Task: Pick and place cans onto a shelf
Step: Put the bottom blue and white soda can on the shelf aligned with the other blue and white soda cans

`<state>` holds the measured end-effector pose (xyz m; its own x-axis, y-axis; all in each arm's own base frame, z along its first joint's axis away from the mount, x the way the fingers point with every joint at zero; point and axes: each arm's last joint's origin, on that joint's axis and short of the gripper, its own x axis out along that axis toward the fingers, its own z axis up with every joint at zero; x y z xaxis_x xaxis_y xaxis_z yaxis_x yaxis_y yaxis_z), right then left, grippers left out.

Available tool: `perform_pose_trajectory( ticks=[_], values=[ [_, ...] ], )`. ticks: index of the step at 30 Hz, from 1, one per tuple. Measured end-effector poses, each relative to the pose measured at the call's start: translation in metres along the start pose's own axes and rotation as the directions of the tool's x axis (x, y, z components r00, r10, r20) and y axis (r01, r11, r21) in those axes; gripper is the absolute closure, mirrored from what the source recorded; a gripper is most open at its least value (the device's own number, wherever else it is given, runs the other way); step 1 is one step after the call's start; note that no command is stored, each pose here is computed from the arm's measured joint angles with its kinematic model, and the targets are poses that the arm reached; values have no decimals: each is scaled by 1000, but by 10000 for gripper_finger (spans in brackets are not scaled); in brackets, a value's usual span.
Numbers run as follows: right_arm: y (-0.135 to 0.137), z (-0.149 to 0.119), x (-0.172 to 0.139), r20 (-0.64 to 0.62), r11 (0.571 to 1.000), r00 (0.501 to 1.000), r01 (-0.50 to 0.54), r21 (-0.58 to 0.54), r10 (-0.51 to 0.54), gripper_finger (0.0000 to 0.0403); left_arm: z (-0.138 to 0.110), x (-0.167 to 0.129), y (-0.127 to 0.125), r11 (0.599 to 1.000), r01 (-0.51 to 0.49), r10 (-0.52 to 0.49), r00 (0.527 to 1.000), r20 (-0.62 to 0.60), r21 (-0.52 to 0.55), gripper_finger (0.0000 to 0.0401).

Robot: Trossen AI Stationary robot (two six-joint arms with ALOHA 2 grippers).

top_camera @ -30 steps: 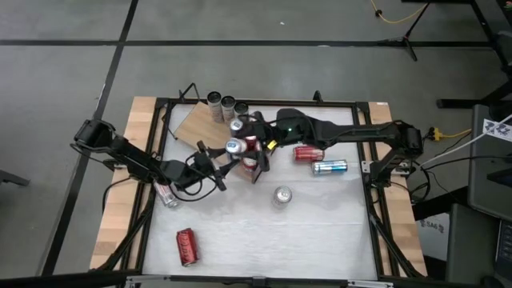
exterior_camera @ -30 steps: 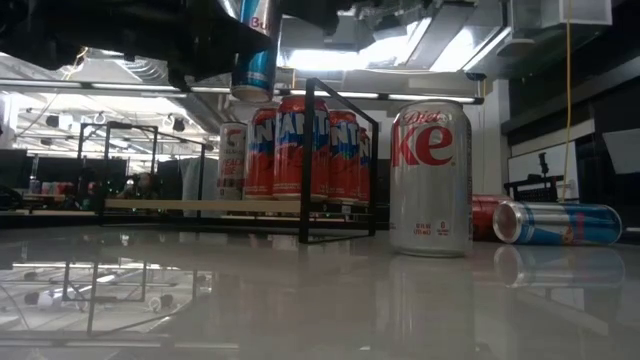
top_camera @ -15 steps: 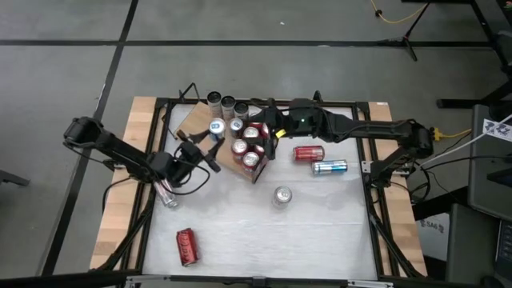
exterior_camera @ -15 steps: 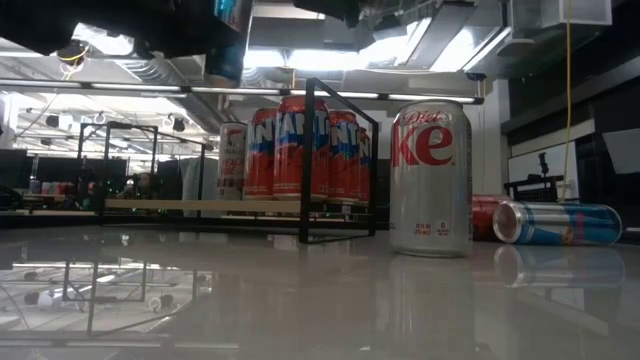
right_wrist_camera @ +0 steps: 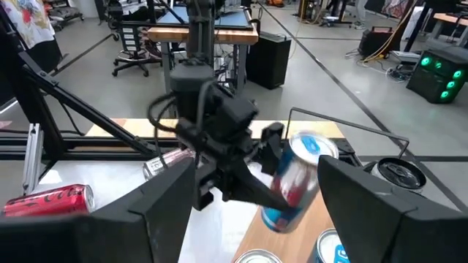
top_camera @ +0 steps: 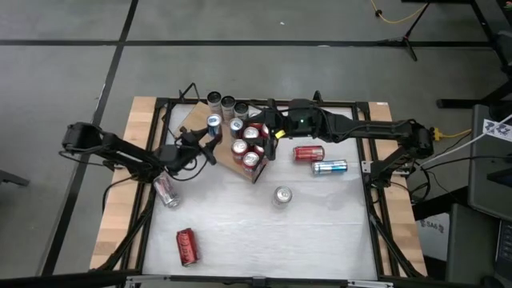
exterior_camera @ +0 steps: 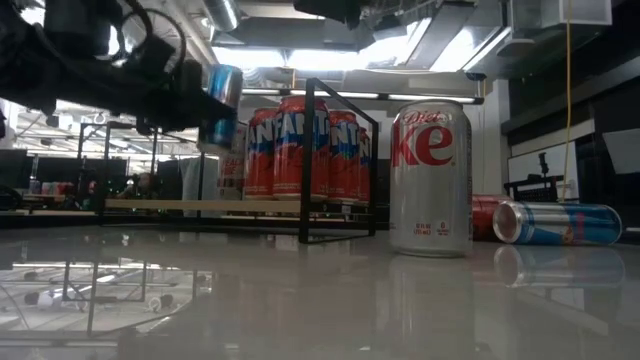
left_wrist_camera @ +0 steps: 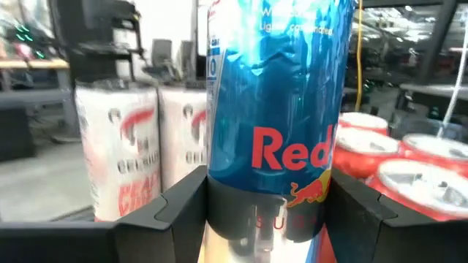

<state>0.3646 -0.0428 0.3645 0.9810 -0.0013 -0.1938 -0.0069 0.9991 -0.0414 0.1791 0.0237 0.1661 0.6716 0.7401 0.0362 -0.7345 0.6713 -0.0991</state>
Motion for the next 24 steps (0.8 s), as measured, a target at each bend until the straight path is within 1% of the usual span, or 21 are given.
perform_pose_trajectory(
  ticks=[5,9,13,19,24],
  values=[
    [0,1,0,9,999,1000,0,-39,0,125,-10,10,9,1000,23,-22,999,-42,21,195],
    [0,1,0,9,999,1000,0,-44,0,125,-16,17,14,999,-2,4,998,-65,43,195],
    [0,2,0,17,999,1000,1,-46,0,125,-20,22,17,999,-26,29,997,-71,34,195],
    [0,-1,3,8,999,1000,1,-48,-1,125,-26,28,20,1000,-19,19,998,-57,17,195],
    [0,-5,7,-7,999,1000,-1,-46,1,125,-32,33,23,999,-34,34,999,-31,-5,195]
  ],
)
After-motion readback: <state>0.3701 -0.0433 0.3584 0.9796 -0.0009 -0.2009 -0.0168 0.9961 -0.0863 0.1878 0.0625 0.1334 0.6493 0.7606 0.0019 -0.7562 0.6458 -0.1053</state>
